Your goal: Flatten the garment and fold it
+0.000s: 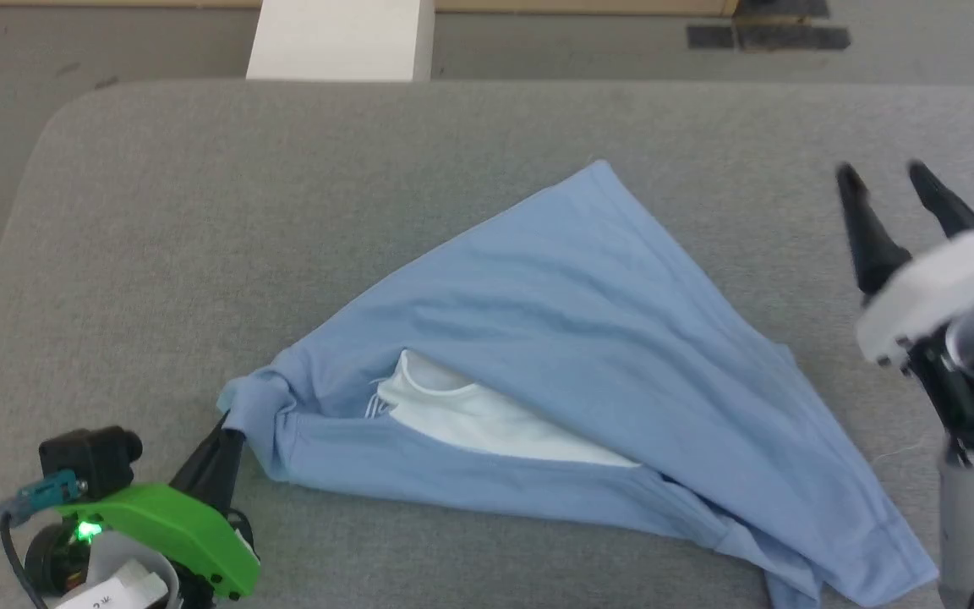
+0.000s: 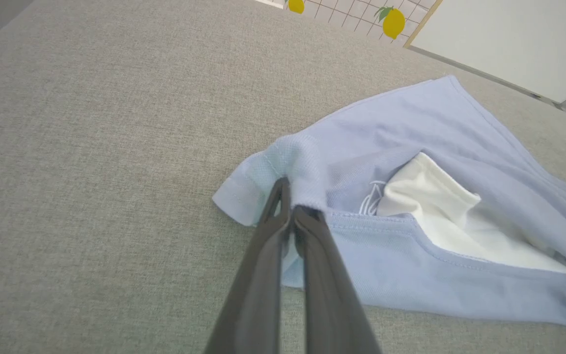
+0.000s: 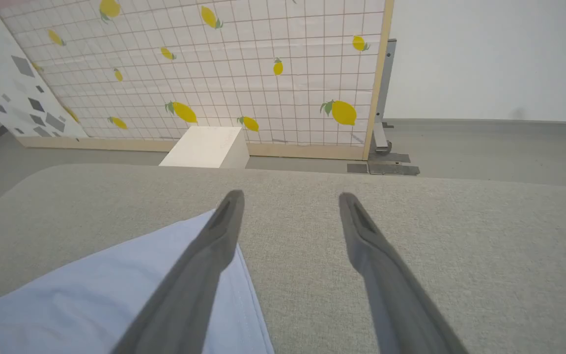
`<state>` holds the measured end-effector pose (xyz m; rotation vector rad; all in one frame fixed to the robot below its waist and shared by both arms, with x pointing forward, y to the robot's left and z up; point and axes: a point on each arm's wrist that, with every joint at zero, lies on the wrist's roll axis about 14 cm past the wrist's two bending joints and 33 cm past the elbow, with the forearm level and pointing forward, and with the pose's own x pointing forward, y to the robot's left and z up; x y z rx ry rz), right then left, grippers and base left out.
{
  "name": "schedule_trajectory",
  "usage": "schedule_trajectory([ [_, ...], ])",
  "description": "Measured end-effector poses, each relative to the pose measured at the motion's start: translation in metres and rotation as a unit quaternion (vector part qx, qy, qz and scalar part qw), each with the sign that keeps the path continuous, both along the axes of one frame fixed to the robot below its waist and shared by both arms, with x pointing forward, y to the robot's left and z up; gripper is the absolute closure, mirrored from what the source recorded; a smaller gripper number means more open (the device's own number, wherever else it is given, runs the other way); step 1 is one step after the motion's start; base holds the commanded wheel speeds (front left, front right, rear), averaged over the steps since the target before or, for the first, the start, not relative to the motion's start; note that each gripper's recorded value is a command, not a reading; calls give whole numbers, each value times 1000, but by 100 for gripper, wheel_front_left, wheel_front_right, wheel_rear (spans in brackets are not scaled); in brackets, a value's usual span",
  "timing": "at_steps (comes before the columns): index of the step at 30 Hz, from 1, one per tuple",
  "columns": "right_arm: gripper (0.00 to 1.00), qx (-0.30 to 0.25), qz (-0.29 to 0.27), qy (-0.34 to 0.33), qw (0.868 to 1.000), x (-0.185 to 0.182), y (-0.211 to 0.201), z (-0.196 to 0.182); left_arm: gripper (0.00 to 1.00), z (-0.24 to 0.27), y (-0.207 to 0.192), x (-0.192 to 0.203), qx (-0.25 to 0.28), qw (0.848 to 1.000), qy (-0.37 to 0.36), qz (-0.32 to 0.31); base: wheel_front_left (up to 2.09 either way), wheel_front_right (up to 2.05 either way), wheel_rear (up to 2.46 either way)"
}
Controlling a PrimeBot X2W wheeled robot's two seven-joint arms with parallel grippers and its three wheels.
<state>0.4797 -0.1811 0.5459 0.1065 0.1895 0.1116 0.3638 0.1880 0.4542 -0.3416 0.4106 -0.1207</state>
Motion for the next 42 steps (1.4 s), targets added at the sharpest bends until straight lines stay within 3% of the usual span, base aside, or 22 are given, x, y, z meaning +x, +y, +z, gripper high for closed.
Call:
schedule_trajectory([
  [6,0,-61,79,62,993,53,55,-19,100,-8,7,11,-2,1000,4,1,0,0,0],
  [12,0,-123,138,174,967,95,99,-59,100,-16,18,27,0,1000,0,8,0,0,0],
  [16,0,-193,163,286,924,103,114,-106,100,-26,25,33,0,1000,5,16,0,0,0],
  [22,0,-253,187,386,867,101,127,-156,100,-47,36,32,4,999,30,31,0,0,0],
  [26,0,-274,201,417,843,100,136,-174,100,-60,43,28,8,998,48,42,0,0,0],
  [30,0,-266,215,426,837,101,145,-181,100,-68,49,25,13,997,60,51,0,0,0],
  [31,63,-264,216,426,838,102,146,-182,100,-69,49,25,14,997,61,50,0,0,0],
  [33,100,-258,217,427,839,102,146,-180,100,-69,51,25,14,997,62,51,0,0,0],
  [37,100,-235,218,417,851,99,148,-174,100,-67,50,25,15,997,58,51,0,0,0],
  [38,100,-210,209,396,869,99,142,-164,100,-61,49,26,15,997,49,49,0,0,0],
  [42,100,-164,200,350,900,99,137,-139,100,-52,47,25,17,998,39,47,0,0,0],
])
